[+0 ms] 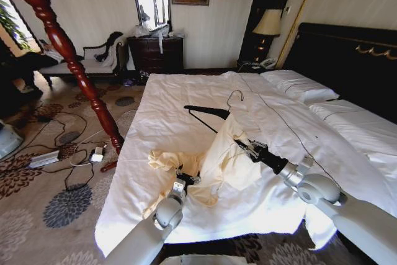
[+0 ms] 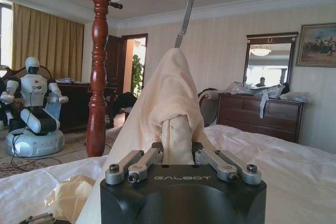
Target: Pick up the clothes from the bed and hang them on the clothes hanger.
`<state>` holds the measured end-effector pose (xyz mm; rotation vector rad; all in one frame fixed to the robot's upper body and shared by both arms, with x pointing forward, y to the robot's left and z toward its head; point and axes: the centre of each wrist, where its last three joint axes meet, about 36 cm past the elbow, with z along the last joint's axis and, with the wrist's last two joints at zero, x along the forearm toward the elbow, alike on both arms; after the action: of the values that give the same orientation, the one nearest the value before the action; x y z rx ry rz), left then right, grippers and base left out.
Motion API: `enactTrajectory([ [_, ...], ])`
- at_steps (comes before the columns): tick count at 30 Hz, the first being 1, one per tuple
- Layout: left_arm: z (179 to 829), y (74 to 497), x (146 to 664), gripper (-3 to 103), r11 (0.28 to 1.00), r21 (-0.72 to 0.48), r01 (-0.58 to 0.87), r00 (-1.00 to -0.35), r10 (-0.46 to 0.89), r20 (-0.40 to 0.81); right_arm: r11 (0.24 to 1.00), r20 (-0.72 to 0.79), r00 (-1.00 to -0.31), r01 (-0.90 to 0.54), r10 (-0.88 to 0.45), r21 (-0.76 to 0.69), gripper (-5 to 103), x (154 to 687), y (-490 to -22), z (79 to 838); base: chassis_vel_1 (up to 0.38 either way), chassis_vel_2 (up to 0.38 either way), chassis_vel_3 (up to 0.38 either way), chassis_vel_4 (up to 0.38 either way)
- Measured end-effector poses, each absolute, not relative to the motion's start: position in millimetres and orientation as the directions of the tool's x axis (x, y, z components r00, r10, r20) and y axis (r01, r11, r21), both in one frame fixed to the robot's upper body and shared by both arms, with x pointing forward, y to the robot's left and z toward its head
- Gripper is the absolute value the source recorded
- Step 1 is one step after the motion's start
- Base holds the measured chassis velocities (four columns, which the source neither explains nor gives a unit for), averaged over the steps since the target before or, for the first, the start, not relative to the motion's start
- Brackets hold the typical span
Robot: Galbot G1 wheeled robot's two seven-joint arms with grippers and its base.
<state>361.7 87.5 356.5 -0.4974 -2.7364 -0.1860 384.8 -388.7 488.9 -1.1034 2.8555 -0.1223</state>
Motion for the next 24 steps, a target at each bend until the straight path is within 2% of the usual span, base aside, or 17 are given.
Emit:
enactTrajectory([
  [10,367,91,356,92,0.928,0.096,0.36,-0.886,0.307,0.348,0.738,-0.047,-0.738,-0.667,-0.674,-0.103,20,385,-390,488,0.0,0.0,0.0,0.0],
  [14,376,106,350,98,0.929,0.139,0.343,-0.907,0.289,0.306,0.74,-0.048,-0.739,-0.665,-0.672,-0.103,20,385,-391,487,0.0,0.0,0.0,0.0],
  [21,375,116,352,101,0.926,0.163,0.341,-0.916,0.289,0.278,0.739,-0.046,-0.739,-0.665,-0.672,-0.105,20,387,-394,485,0.0,0.0,0.0,0.0],
  [23,370,113,355,100,0.923,0.168,0.345,-0.915,0.291,0.28,0.738,-0.046,-0.738,-0.666,-0.673,-0.103,20,387,-394,484,0.0,0.0,0.0,0.0],
  [24,364,107,358,96,0.92,0.174,0.35,-0.912,0.293,0.286,0.738,-0.046,-0.738,-0.667,-0.673,-0.102,20,386,-394,484,0.0,0.0,0.0,0.0],
])
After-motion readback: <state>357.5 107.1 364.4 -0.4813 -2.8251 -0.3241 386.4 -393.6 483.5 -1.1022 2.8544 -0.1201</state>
